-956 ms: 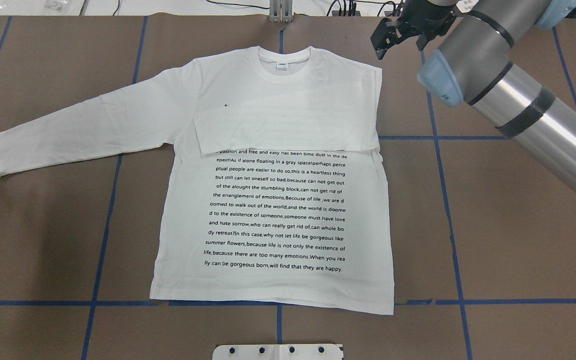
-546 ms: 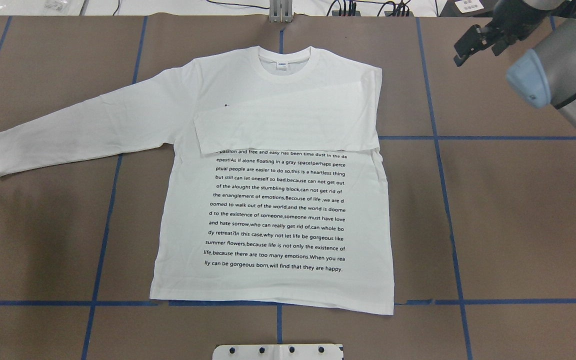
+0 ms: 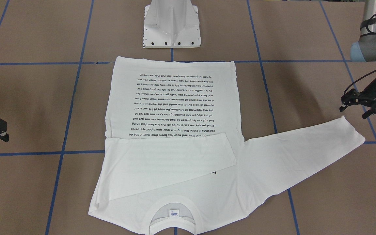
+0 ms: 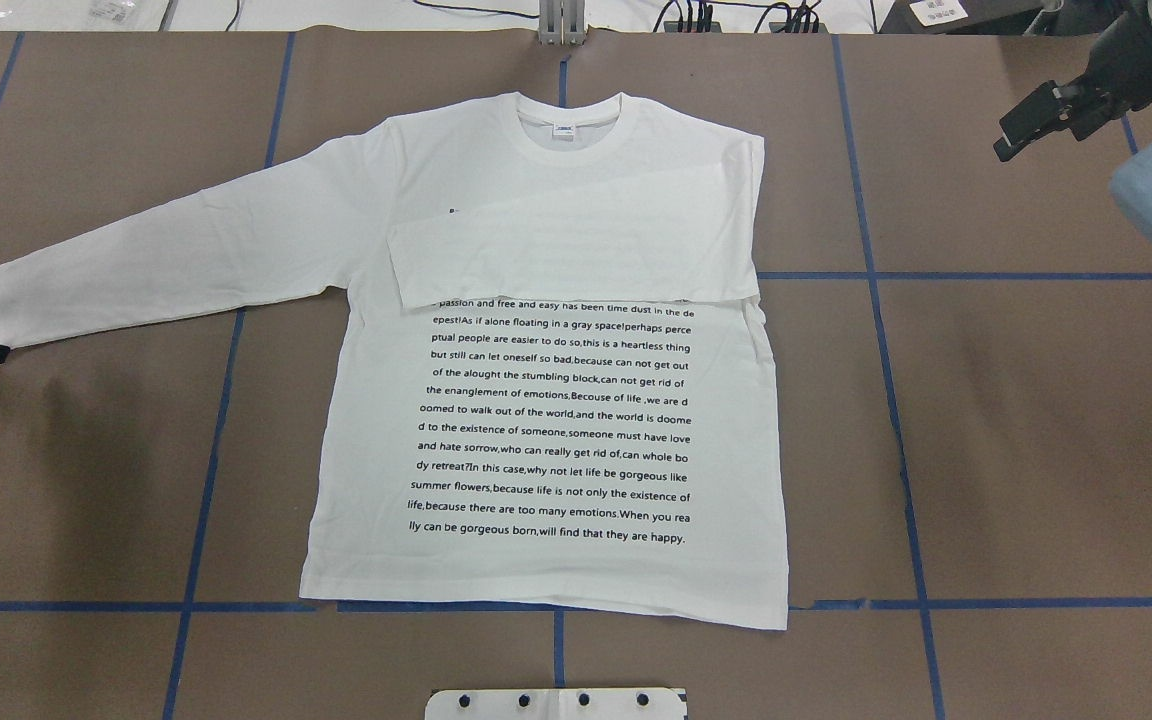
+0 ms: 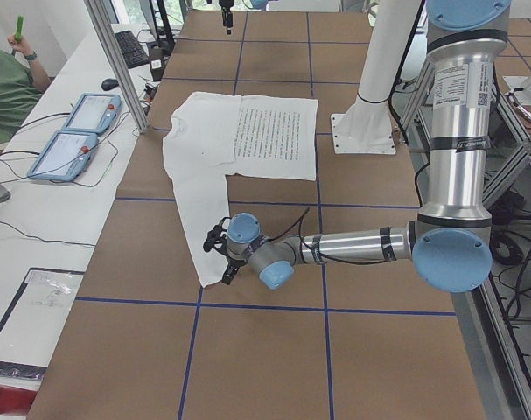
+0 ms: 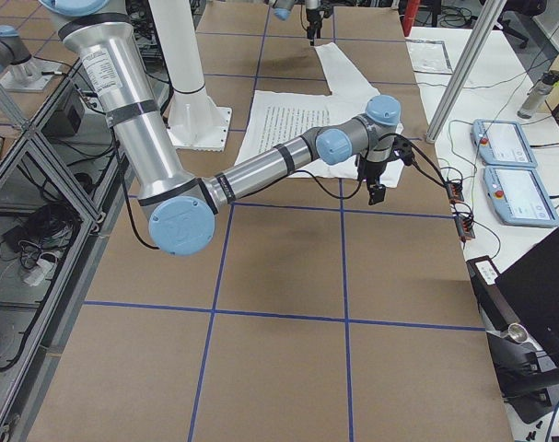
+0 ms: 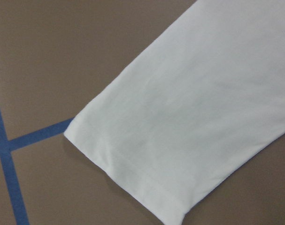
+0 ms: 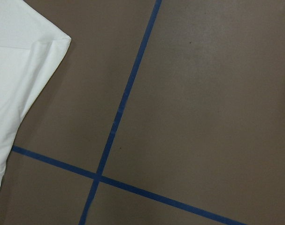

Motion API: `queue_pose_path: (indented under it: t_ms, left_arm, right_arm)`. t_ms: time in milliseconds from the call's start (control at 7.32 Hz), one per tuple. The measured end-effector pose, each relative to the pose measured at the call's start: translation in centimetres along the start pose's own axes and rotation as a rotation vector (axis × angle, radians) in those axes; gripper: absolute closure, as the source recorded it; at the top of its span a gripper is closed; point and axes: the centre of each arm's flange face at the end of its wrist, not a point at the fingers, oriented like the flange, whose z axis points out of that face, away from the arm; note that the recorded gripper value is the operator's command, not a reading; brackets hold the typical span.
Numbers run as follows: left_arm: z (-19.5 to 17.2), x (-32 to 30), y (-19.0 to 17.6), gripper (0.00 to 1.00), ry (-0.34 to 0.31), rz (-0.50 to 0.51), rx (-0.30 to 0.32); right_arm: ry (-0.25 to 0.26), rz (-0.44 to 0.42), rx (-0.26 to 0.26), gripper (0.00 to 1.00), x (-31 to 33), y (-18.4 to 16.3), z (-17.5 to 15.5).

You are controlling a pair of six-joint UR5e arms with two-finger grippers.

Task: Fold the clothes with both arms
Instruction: 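Release the sleeve and raise the right gripper away from the shirt, then grasp the cuff of the other sleeve with the left gripper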

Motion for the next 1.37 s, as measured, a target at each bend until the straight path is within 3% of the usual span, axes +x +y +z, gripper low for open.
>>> queue_pose_path:
  t_ms: [273,546,683,819,956,1093,1366]
  left_arm:
    - [1.0,0.9,-0.2,0.26,-0.019,0.018,0.0]
    - [1.4,1.2,-0.3,0.32,-0.031,0.027,0.001]
    - [1.8,1.5,-0.2,0.42,-0.03,0.032,-0.006]
    - [2.1,1.7,0.0,0.63,-0.028,0.037,-0.014]
    - [2.3,1.8,0.1,0.9,-0.027,0.039,-0.017]
    - [2.3,1.9,0.0,1.0,-0.026,0.041,-0.017]
    - [2.3,1.7,0.3,1.0,-0.028,0.044,-0.019]
  right_arm:
    - [0.0,-0.003,0.002,0.0,0.0,0.1,-0.1]
    - [-0.001,-0.005,0.003,0.0,-0.1,0.1,-0.1]
    - [-0.001,-0.005,0.004,0.0,-0.1,0.1,-0.2]
    - [-0.001,-0.006,0.004,0.0,-0.1,0.0,-0.2]
    - [-0.002,-0.007,0.005,0.0,-0.2,0.0,-0.2]
    - [-0.002,-0.01,0.007,0.0,-0.4,-0.2,-0.4]
    - [-0.004,-0.013,0.011,0.0,-0.6,-0.4,-0.6]
